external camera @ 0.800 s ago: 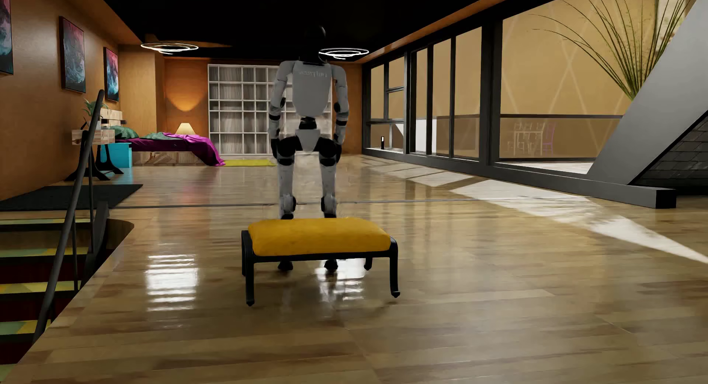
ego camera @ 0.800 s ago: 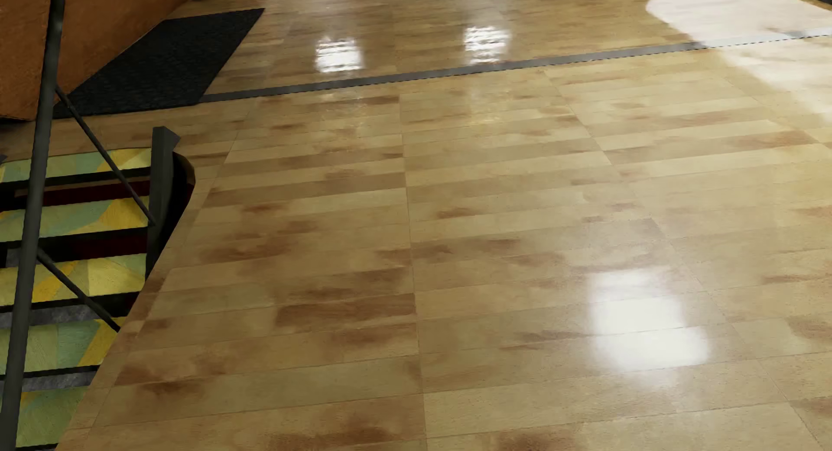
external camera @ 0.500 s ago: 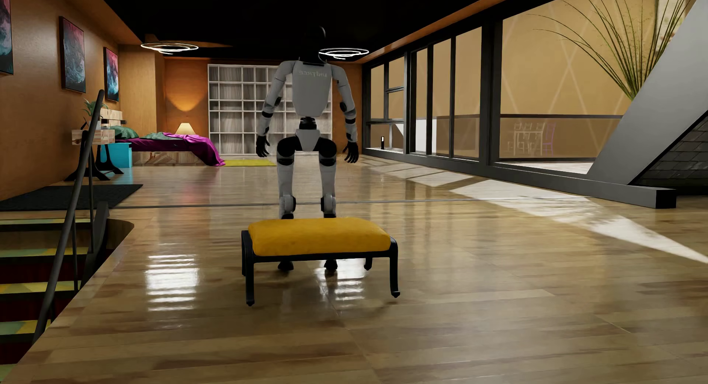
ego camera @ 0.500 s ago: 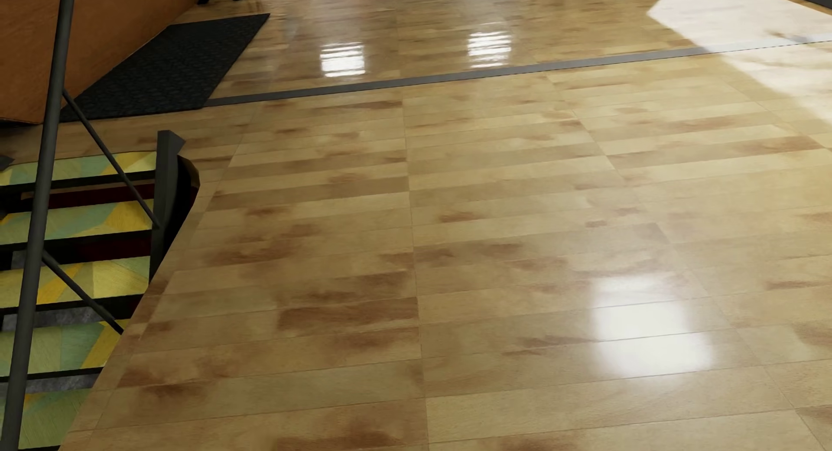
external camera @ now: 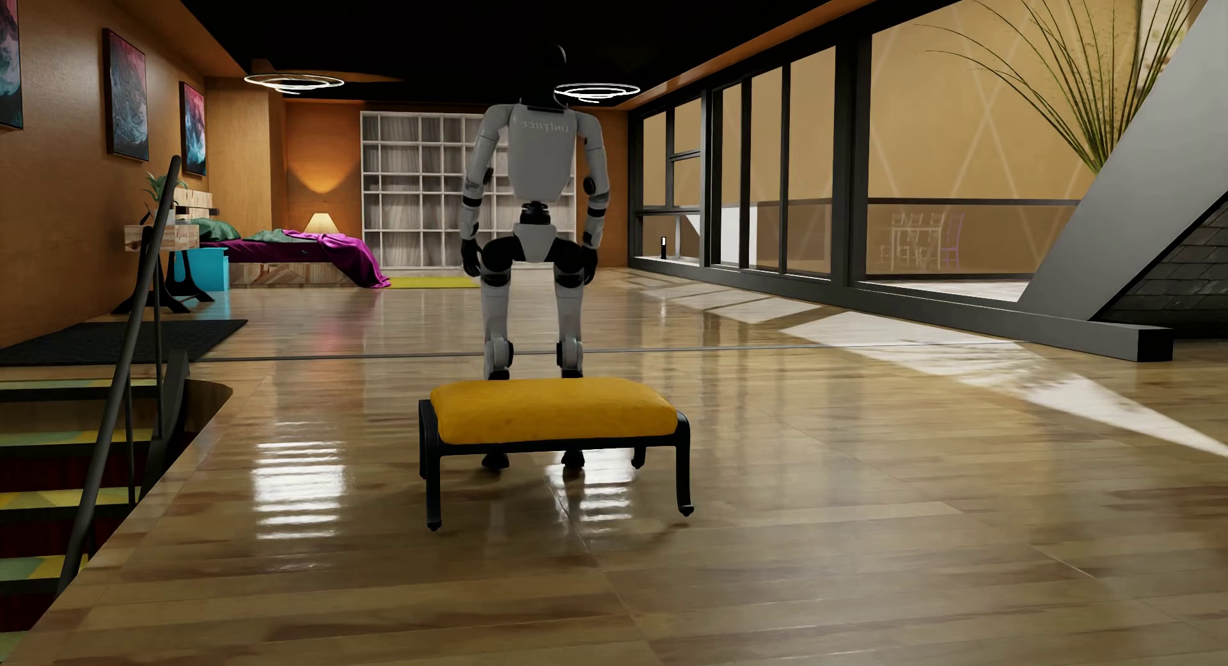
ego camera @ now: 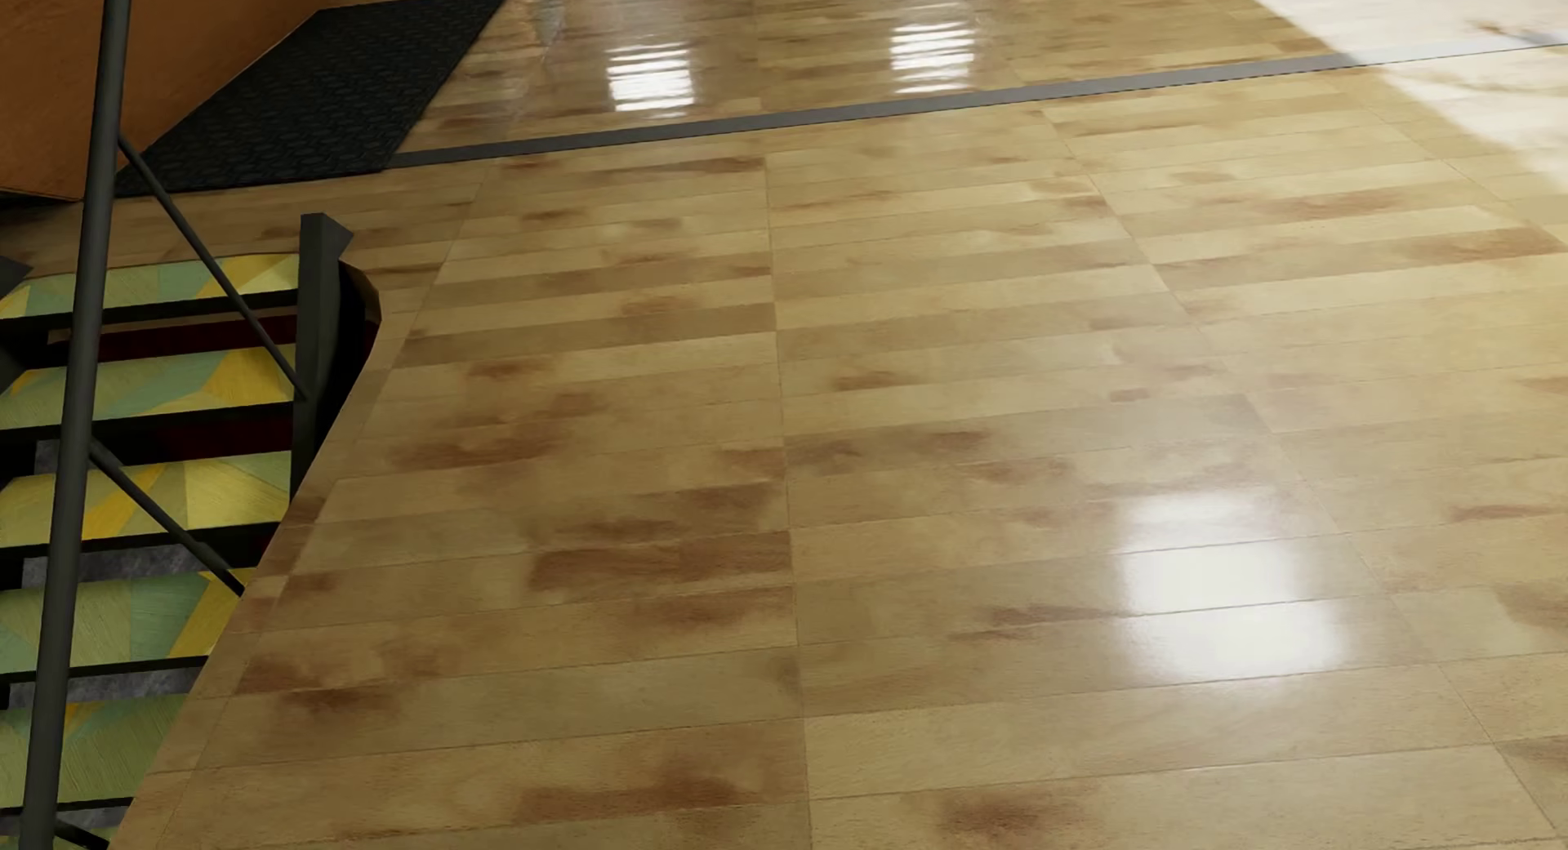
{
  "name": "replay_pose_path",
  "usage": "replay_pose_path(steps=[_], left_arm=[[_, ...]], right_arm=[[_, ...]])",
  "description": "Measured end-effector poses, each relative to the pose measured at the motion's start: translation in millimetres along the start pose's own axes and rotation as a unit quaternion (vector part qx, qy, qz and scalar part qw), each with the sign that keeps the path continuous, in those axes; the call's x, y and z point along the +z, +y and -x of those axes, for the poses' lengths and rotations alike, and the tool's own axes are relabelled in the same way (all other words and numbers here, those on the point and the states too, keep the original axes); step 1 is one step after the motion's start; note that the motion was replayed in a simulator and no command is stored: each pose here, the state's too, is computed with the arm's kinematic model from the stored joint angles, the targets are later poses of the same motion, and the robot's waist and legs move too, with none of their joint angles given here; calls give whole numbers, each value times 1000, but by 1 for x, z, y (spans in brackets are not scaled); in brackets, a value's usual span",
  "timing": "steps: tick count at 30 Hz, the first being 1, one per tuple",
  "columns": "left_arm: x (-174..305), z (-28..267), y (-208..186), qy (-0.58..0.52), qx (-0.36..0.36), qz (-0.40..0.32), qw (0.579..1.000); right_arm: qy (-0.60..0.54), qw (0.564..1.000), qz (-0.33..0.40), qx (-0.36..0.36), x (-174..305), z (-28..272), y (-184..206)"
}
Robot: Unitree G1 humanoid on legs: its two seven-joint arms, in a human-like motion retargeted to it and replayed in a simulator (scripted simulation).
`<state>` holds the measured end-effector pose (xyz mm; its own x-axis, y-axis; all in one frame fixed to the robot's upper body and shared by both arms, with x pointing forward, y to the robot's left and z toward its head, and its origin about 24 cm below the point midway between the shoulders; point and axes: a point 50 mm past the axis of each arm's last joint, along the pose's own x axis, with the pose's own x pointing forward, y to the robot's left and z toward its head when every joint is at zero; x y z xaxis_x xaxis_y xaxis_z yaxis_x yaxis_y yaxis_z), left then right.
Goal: Sit down on the chair
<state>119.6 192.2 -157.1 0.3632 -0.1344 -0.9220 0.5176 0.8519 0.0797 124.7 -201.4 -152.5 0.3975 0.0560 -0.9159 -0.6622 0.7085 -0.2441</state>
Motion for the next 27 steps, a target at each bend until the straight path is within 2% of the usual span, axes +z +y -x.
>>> replay_pose_path(steps=[4,8,11,14,18,21,24,27], left_arm=[[43,-3,8,-50,-11,-71,996],[107,4,26,-129,11,-175,976],[153,16,43,-190,64,-226,953],[199,34,48,-270,79,-307,909],[261,79,53,-355,101,-442,817],[296,131,52,-461,145,-496,721],[320,187,46,-564,185,-501,630],[323,239,43,-647,208,-473,561]], right_arm=[[-51,996,76,24,35,-1,-22],[-121,977,176,7,88,5,-48],[-177,945,275,-26,135,14,-61],[-244,897,366,-44,184,32,-79],[-285,821,483,-106,235,54,-92],[-354,735,554,-165,272,89,-100],[-453,645,563,-246,300,141,-111],[-540,567,554,-284,306,191,-110]])
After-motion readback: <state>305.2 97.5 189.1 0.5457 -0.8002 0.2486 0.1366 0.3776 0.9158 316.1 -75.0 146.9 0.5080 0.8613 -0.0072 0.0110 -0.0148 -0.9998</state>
